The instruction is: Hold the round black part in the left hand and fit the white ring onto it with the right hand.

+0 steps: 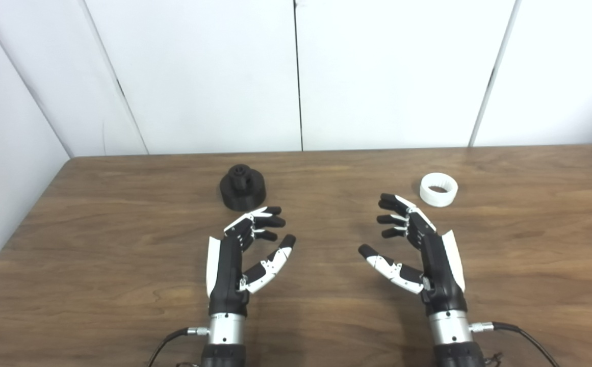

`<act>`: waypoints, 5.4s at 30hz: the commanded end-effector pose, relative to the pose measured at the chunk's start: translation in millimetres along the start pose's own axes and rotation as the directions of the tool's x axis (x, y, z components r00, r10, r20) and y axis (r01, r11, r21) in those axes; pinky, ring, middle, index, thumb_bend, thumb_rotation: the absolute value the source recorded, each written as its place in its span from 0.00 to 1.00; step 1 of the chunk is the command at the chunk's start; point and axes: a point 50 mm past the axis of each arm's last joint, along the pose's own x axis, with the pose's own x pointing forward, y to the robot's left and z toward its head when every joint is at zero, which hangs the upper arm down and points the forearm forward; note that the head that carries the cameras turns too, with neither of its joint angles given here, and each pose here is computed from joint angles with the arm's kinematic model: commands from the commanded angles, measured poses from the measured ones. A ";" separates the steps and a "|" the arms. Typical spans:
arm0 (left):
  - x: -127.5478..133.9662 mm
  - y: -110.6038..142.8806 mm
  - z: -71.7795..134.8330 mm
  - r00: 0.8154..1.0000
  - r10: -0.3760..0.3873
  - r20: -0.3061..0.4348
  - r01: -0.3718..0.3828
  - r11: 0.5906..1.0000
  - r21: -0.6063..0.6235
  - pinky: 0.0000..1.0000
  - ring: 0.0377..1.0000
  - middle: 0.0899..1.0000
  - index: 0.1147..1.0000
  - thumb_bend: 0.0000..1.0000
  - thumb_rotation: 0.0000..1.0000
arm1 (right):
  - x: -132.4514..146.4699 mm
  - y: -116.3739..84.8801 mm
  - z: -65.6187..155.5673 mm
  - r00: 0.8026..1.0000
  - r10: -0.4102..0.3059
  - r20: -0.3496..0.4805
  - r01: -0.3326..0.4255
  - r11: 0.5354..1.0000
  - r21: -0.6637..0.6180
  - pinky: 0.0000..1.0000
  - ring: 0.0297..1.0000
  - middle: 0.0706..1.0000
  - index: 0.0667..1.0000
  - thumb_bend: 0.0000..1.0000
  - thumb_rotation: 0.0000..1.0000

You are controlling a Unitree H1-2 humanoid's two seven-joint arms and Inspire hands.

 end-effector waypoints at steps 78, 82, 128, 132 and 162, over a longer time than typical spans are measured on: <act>148.3 79.6 8.1 0.996 0.002 -0.088 0.076 0.482 0.873 0.80 0.92 0.93 0.81 0.82 0.53 | -10.7 -19.7 -26.2 1.000 0.013 -0.019 -0.013 1.000 0.002 0.57 0.67 0.77 0.75 0.68 0.19; 157.7 79.4 3.8 0.994 0.007 -0.109 0.094 0.457 0.884 0.81 0.94 0.94 0.83 0.83 0.56 | -10.5 -19.8 -26.2 1.000 0.013 -0.019 -0.013 1.000 0.008 0.57 0.67 0.77 0.75 0.67 0.18; 210.1 58.7 -33.3 0.960 -0.011 -0.278 0.252 0.457 0.853 0.86 0.95 0.96 0.86 0.87 0.67 | -13.4 -22.0 -22.9 1.000 0.006 -0.005 -0.006 1.000 -0.008 0.57 0.66 0.75 0.74 0.67 0.19; 211.1 57.0 -35.5 0.958 -0.016 -0.285 0.260 0.460 0.849 0.86 0.95 0.96 0.86 0.87 0.65 | -13.4 -21.4 -21.9 1.000 0.003 -0.009 -0.004 1.000 -0.007 0.57 0.66 0.75 0.75 0.67 0.20; 211.4 41.1 -51.1 0.978 -0.034 -0.207 0.184 0.614 0.768 0.78 0.88 0.88 0.61 0.77 0.29 | -13.7 -21.8 -18.2 1.000 -0.008 -0.023 0.007 1.000 -0.013 0.57 0.66 0.75 0.75 0.67 0.18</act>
